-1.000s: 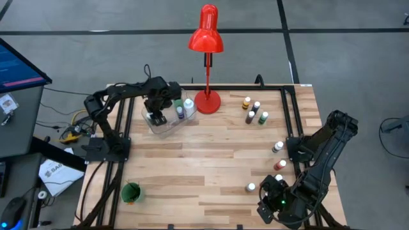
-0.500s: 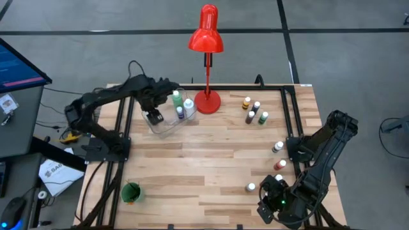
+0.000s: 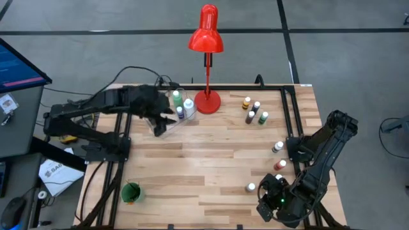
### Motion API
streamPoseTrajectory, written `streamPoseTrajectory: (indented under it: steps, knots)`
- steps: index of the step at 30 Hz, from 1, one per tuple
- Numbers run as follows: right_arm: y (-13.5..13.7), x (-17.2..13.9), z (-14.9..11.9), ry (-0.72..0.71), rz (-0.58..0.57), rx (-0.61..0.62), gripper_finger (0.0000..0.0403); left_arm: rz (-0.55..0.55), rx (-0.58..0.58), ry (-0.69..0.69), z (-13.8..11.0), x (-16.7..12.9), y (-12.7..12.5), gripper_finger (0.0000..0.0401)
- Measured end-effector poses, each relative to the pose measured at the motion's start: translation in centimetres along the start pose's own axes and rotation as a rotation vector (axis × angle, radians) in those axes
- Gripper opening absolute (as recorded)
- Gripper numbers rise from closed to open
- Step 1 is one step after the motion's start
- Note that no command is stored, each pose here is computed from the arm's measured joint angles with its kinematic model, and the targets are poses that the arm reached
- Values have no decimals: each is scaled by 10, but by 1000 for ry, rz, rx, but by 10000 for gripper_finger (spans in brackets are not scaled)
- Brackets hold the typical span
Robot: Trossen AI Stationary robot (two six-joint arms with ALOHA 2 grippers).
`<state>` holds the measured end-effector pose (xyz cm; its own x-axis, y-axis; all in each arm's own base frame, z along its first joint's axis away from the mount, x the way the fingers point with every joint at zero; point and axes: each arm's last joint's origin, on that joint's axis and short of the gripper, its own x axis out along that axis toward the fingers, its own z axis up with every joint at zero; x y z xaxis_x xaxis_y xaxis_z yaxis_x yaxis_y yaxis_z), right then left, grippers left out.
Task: Pick & Place Paint Supplies
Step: Adjust the paint bottles on the table
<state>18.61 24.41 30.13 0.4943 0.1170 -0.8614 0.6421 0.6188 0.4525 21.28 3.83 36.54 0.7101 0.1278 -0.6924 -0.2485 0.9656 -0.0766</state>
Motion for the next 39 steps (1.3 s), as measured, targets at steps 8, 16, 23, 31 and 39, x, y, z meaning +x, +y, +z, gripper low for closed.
streamPoseTrajectory:
  steps: [8, 16, 23, 31, 39]
  knots:
    - [-3, -2, -5, 8, -15, 19, 1, -202, 180, -353, 38, 37, -75, 189]
    - [-6, -6, -16, 23, -17, 57, 1, -385, 291, -497, 48, 128, -127, 213]
    - [-7, -8, -23, 34, -12, 61, 1, -457, 287, -526, 35, 191, -147, 270]
    - [-11, 2, -14, 15, -110, 41, 1, -522, 187, -514, 28, 220, -156, 269]
    - [-10, 42, 11, 141, -301, -64, 1, -511, 176, -517, 50, 153, -142, 248]
